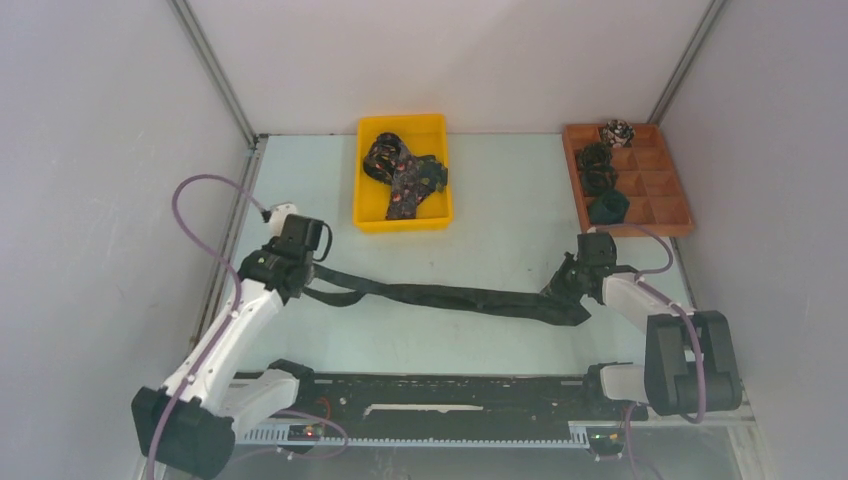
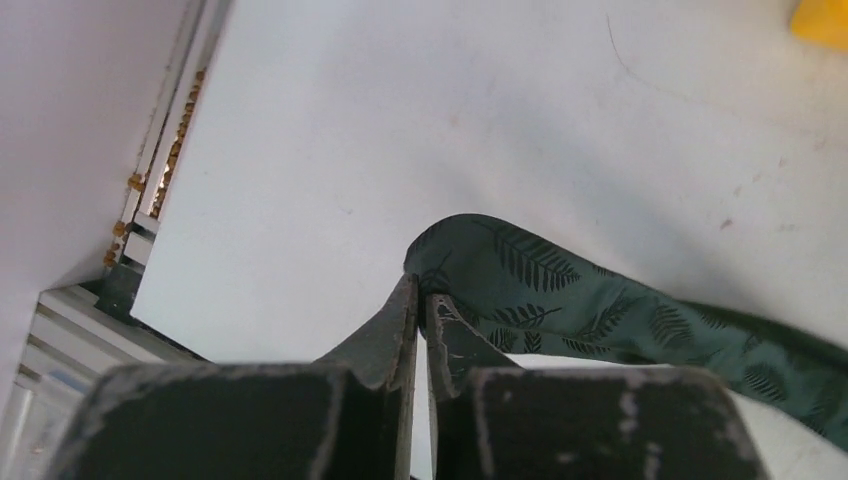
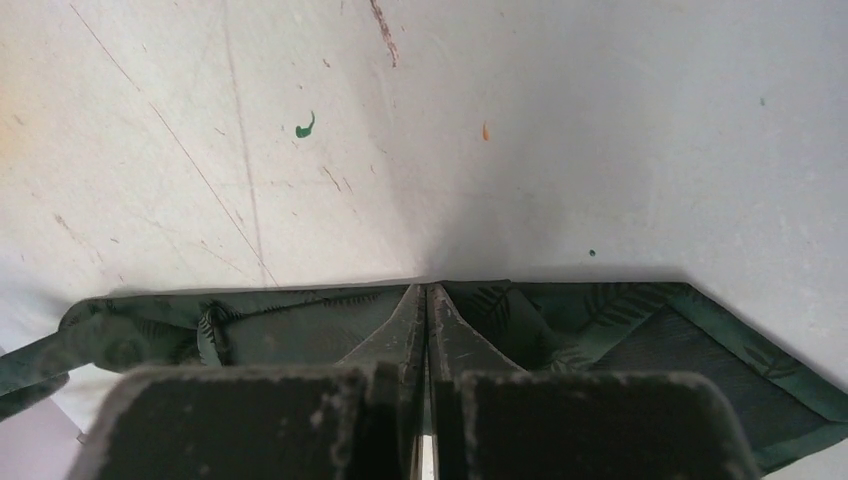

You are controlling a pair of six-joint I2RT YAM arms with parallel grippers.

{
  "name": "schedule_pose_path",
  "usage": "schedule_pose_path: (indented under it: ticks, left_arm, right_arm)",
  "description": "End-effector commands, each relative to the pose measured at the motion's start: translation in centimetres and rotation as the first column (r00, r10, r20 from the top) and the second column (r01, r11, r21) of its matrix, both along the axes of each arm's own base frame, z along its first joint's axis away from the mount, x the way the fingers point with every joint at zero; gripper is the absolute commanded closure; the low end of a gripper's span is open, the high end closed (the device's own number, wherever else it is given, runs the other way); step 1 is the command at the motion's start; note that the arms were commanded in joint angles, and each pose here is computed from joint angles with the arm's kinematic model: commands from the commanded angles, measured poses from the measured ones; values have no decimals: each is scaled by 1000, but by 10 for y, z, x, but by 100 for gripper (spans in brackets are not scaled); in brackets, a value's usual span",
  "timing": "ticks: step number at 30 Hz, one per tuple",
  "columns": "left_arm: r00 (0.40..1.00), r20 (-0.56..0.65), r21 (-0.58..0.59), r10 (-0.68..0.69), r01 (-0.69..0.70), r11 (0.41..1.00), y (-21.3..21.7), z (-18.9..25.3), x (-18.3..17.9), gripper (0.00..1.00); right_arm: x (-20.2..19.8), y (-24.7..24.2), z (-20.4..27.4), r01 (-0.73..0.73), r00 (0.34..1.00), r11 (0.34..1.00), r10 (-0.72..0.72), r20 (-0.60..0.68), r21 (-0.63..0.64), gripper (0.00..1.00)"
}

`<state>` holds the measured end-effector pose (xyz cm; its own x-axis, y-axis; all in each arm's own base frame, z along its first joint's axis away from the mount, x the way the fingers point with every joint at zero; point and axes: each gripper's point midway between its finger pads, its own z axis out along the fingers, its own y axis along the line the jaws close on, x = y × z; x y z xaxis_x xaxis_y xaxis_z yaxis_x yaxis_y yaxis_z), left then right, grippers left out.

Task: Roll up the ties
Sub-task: Flatten out the tie at the center of the board.

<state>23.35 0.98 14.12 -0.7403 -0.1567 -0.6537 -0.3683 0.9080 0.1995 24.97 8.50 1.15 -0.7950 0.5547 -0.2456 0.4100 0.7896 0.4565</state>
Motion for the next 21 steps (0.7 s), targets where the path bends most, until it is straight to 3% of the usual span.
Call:
schedule_pose_path:
  ticks: [1,8,9,11,13,20,21]
  left_arm:
    - [958,224,-24,182,-181,983,27,28,2,89]
    - [857,435,-178,275,-218,960,28,30,5,72]
    - [850,444,-189,283,-219,957,28,25,5,65]
    - [838,448,-211,310,-238,948,29,15,4,38]
    - [840,445,-234,312,-227,945,25,11,5,25]
    - [871,459,-287,174,-40,957,-3,42,13,22]
    - [880,454,-282,139,-6,959,-8,48,13,22]
  right_arm:
    - [-4,-10,1,46,999,999,-45,27,-22,100]
    - [-3,-24,14,101,992,994,-97,86,-40,100]
    - [-2,-26,15,105,991,994,-101,90,-40,100]
    - [-2,-27,17,104,990,994,-100,99,-38,100]
    - [-1,-26,19,97,990,995,-93,107,-33,100]
    - [2,-36,36,113,982,992,-103,159,-55,100]
    - [1,-36,38,102,984,993,-93,153,-57,93]
